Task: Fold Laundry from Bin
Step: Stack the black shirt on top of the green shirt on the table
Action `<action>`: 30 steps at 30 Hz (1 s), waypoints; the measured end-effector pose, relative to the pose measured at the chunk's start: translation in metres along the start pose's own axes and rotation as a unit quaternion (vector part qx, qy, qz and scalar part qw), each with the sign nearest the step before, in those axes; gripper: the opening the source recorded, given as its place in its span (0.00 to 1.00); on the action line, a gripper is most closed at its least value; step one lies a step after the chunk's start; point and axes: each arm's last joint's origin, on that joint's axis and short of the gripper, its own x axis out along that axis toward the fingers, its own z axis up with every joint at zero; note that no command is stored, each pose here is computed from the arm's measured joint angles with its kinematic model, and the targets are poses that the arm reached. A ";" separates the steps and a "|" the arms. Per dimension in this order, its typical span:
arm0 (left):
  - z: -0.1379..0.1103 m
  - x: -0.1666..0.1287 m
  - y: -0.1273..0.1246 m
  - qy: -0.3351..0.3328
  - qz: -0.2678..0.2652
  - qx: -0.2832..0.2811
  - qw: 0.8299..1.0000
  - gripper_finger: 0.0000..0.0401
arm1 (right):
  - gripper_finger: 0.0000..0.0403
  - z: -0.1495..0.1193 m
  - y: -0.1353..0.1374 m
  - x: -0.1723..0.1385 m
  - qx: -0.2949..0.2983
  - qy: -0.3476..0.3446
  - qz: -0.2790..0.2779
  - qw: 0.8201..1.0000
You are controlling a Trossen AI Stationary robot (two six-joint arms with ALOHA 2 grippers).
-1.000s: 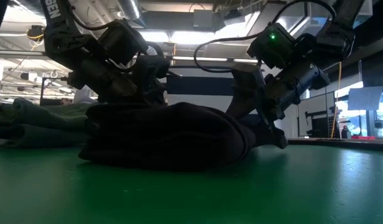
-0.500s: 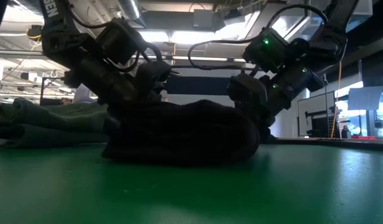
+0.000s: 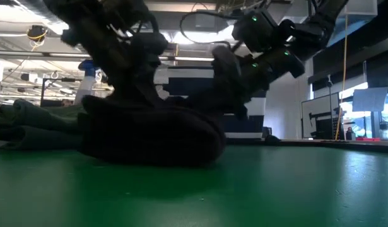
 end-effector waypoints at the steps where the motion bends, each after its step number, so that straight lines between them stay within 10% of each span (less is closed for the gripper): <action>1: 0.003 -0.005 -0.002 0.000 0.005 0.009 1.000 0.07 | 0.08 0.004 0.002 0.002 0.000 -0.008 -0.001 1.000; 20: 0.018 -0.140 0.047 0.031 0.056 -0.075 0.995 0.07 | 0.08 0.120 0.039 0.100 0.014 -0.088 0.021 0.996; 30: 0.029 -0.196 0.071 -0.025 0.184 -0.034 0.982 0.08 | 0.08 0.166 0.029 0.134 0.088 -0.144 0.030 0.985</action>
